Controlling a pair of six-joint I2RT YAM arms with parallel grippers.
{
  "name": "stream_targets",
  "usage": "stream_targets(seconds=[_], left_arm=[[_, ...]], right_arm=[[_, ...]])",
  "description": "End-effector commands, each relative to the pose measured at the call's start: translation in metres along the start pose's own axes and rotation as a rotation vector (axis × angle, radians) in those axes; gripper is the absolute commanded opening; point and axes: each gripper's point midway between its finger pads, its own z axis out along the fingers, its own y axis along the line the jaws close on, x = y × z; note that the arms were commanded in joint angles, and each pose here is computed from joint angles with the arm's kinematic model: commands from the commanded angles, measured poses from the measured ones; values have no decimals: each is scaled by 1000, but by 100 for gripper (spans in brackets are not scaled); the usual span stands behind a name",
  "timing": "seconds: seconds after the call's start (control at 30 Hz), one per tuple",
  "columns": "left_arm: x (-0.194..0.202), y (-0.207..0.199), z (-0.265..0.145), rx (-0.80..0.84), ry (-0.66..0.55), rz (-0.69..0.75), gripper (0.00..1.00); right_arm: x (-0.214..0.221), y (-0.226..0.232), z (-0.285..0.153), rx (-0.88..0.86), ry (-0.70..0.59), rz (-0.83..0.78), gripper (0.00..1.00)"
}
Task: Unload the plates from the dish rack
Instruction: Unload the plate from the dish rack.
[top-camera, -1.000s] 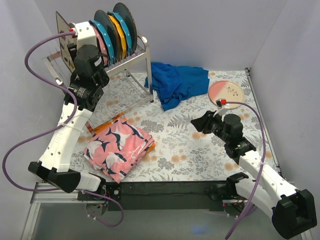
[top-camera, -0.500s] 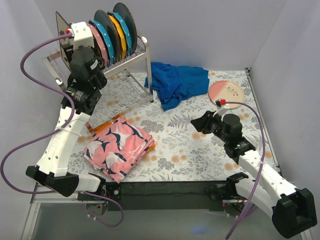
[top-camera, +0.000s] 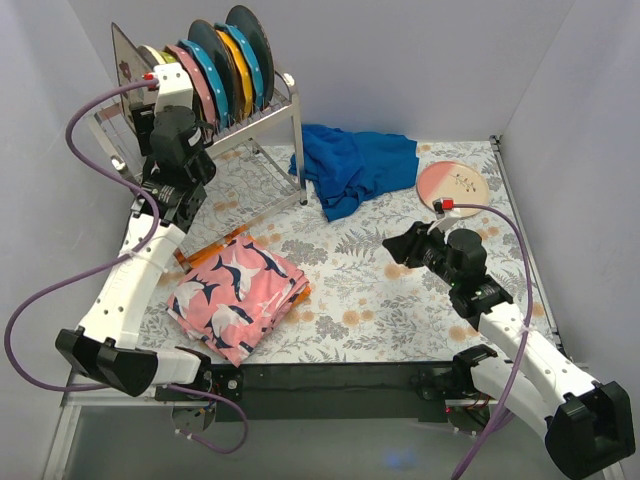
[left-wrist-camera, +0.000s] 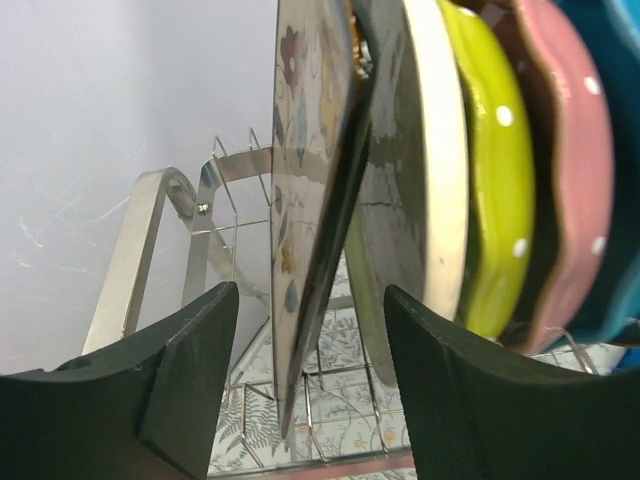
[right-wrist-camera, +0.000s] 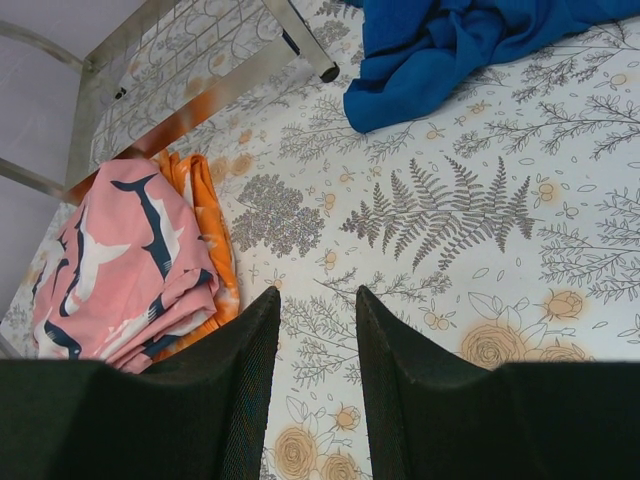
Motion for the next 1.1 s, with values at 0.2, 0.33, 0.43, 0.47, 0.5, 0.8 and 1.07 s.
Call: stream_targets(seconds=[0.2, 0.33, 0.43, 0.47, 0.5, 0.8, 1.07], left_arm=[[1, -1, 14, 57, -23, 3, 60], [0, 3, 21, 11, -63, 59, 56], [1, -6, 25, 43, -77, 79, 52], [-1, -7, 26, 48, -87, 77, 52], [-1, -8, 26, 53, -92, 82, 51], [4, -11, 27, 76, -108, 97, 49], [1, -7, 26, 85, -147, 93, 49]], right_arm=[[-9, 0, -4, 9, -45, -41, 43], [-10, 0, -4, 12, -49, -45, 43], [-10, -2, -4, 18, -49, -46, 43], [-10, -1, -4, 15, -47, -46, 43], [-11, -1, -4, 16, -49, -46, 43], [-11, -2, -5, 22, -53, -50, 43], [-13, -2, -5, 26, -60, -56, 43]])
